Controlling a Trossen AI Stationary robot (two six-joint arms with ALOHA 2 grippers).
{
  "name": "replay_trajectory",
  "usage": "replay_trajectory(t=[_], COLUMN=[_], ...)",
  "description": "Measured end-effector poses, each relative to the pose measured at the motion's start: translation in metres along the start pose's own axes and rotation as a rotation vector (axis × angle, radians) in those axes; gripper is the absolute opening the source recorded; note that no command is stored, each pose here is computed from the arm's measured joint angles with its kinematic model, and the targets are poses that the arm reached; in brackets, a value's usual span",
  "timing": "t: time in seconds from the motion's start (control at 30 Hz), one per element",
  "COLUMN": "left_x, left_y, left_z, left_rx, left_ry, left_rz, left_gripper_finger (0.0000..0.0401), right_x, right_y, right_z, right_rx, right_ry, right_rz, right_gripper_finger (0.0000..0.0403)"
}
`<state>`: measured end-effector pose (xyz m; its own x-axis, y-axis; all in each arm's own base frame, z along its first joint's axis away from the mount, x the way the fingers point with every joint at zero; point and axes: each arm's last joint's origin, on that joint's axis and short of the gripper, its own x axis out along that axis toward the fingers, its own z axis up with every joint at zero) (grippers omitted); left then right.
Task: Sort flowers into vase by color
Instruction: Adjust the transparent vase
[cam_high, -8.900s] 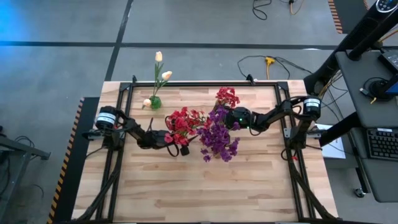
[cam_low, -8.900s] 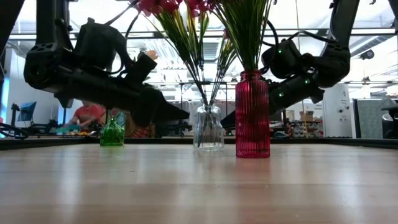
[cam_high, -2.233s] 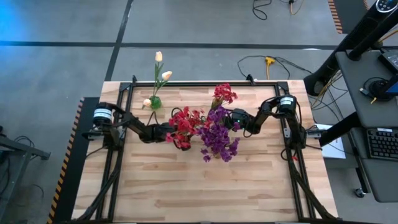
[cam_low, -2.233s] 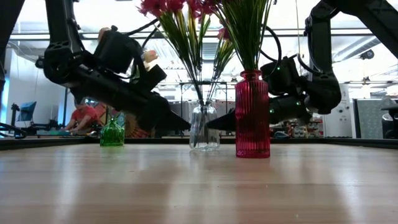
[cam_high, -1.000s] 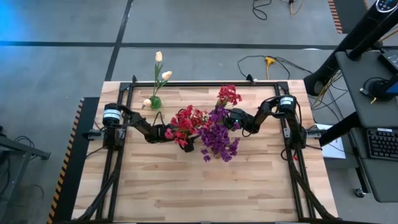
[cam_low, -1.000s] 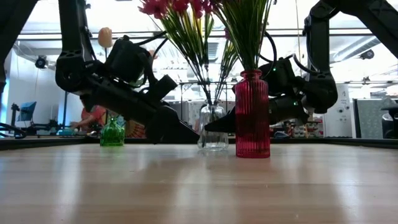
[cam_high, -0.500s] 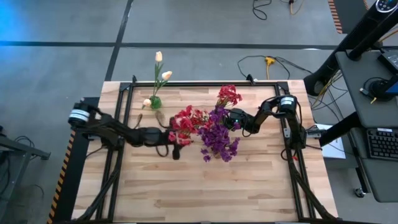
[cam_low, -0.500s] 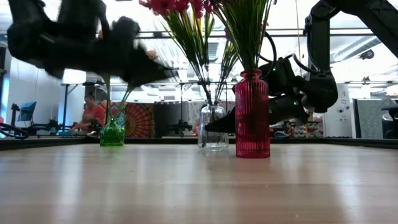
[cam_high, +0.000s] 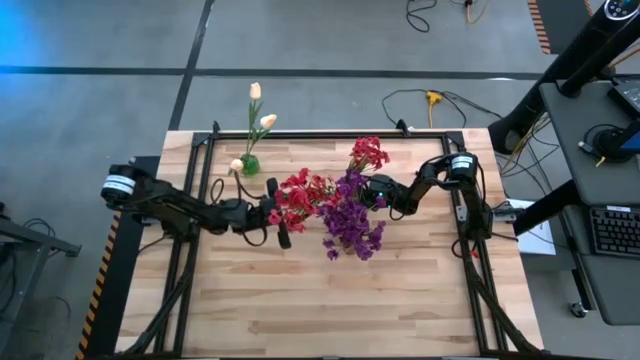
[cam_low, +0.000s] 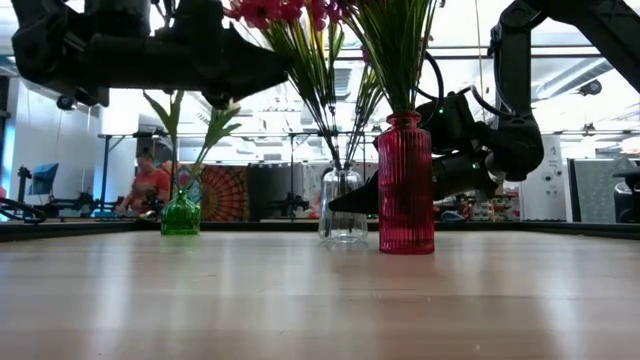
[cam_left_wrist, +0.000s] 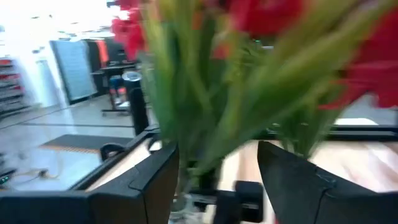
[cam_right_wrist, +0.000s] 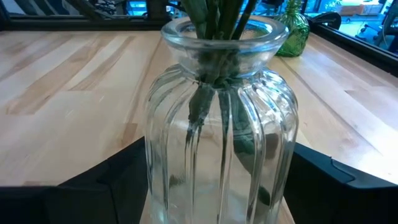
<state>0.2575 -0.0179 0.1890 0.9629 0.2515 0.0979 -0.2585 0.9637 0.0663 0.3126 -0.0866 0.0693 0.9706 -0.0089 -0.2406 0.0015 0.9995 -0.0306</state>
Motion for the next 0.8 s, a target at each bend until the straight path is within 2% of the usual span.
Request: replay_trajectory(t=[0.17,0.33,0.47,0.6,0.8], left_x=[0.003,0.003,0.004,0.007,0.014], left_y=[-0.001,0.000,0.000,-0.001,-0.004], left_z=[-0.002,0.005,0.004,0.002,0.001], left_rx=[0.004,-0.015,-0.016,-0.013,-0.006], left_ry=[0.003,-0.084,-0.088,-0.081,-0.082], left_rz=[-0.004,0.008,0.027,0.028,0.028], left_gripper_finger=[0.0201,0.0201,0.0193,0.0148,0.0047], right_x=[0.000,0.000,0.000,0.000,0.000], right_y=[0.000,0.000,0.000,0.000,0.000], right_z=[0.000,0.000,0.000,-0.001,-0.001], right_rx=[0.000,-0.001,-0.001,-0.001,-0.001], right_ry=[0.002,0.003,0.004,0.004,0.005], right_rz=[-0.009,-0.011,-0.012,-0.012,-0.012], right_gripper_finger=[0.0290,0.0283,0.0285,0.0287,0.0284])
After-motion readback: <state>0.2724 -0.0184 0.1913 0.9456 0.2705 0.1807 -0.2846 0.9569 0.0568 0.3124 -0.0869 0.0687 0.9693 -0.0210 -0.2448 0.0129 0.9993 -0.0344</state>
